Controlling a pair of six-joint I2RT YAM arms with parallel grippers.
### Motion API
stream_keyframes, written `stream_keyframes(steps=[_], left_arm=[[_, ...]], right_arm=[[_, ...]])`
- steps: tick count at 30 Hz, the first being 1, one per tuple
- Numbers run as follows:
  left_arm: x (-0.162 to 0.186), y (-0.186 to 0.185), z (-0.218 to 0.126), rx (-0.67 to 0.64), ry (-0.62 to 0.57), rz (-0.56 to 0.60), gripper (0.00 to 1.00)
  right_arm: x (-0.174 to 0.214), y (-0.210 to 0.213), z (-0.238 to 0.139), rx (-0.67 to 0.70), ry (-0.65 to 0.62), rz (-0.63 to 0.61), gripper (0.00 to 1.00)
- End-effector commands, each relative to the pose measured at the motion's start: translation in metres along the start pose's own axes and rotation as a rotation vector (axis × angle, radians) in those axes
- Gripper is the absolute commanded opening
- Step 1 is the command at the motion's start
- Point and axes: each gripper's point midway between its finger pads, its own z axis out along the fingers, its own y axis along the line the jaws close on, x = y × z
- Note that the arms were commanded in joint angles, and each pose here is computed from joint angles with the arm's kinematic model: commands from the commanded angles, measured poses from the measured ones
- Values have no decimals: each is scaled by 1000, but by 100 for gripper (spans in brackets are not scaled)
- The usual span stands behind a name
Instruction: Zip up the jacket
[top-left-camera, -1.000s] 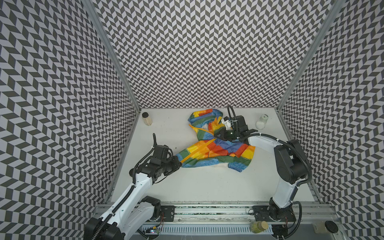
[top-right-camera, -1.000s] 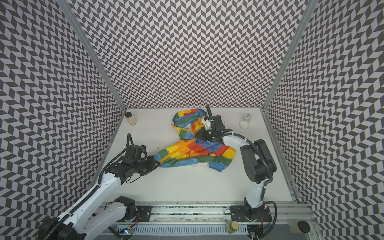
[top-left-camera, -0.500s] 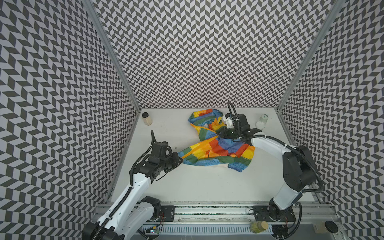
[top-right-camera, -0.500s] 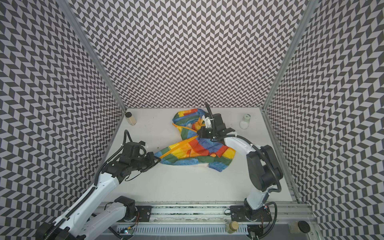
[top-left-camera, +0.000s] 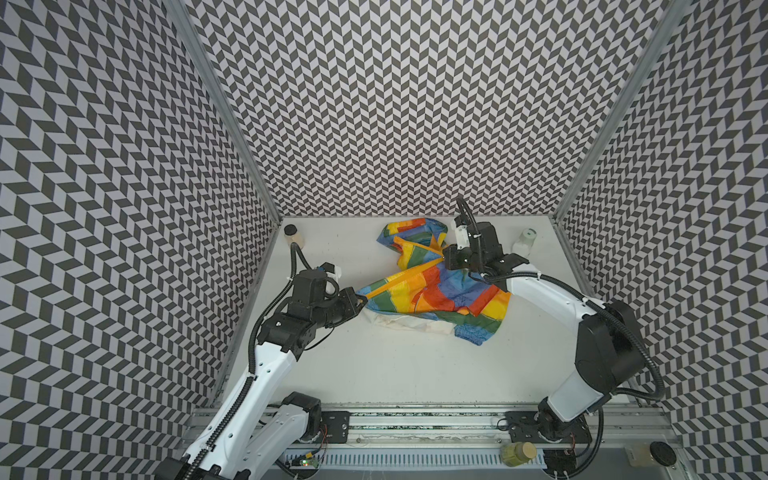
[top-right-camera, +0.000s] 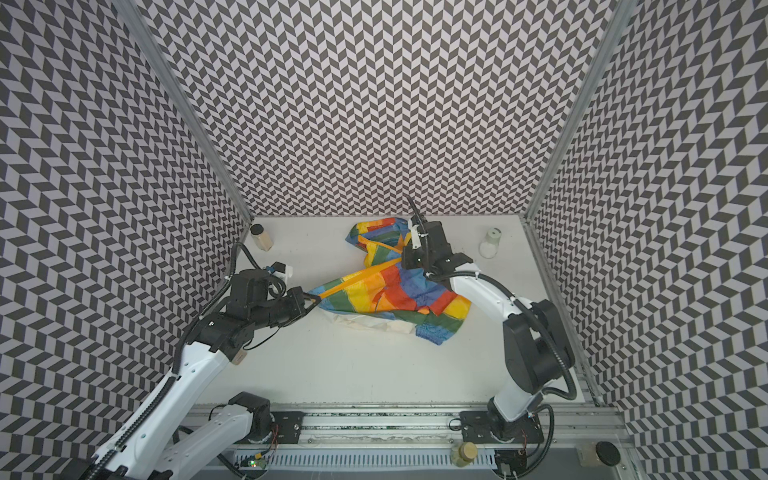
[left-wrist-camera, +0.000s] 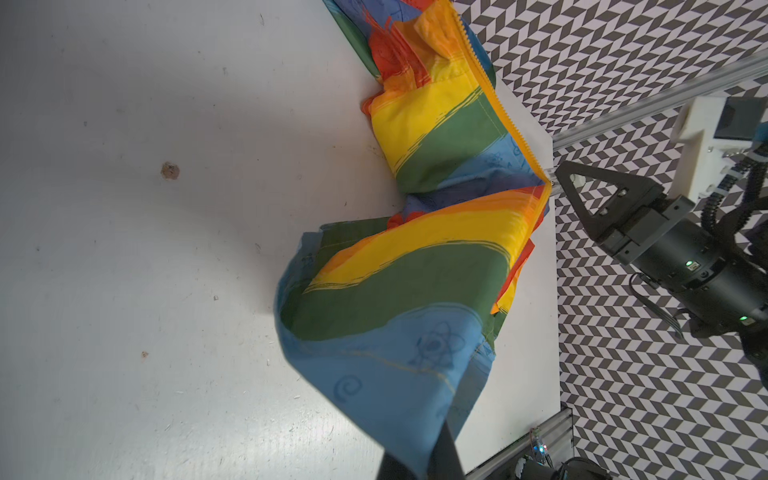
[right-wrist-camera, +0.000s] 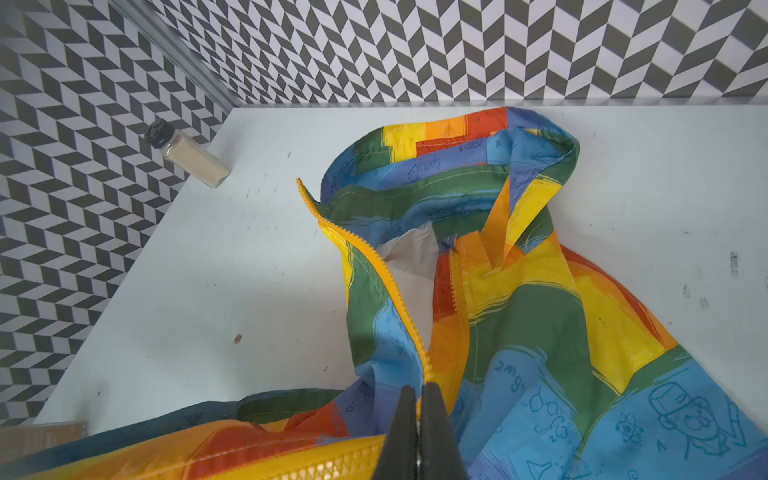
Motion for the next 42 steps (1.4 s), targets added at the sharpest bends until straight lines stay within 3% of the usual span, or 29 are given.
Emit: stream_keyframes(steps=[1,8,14,24,32,37,42], left_arm=[[-10,7,-13,-53,-46,2,0],[-40,23,-28,-147,-151,3,0],[-91,27,-36,-211,-291,27,0],[-224,-14,-26,-236,-509,132,0],[-310,-46,-15,-233,-570,194,0],[-320,-49,-13,-241,-568,210,0],[-288,-34,6,-195,-483,169,0]], right_arm=[[-49,-21,-15,123,-153,-33,0],[-72,-35,-22,187,-209,-18,0],[-106,-54,-48,237,-290,8,0],[-136,-90,-81,304,-363,74,0],[-144,-118,-109,355,-405,124,0],[-140,-128,-117,358,-405,146,0],[-117,-115,-96,231,-339,179,0]])
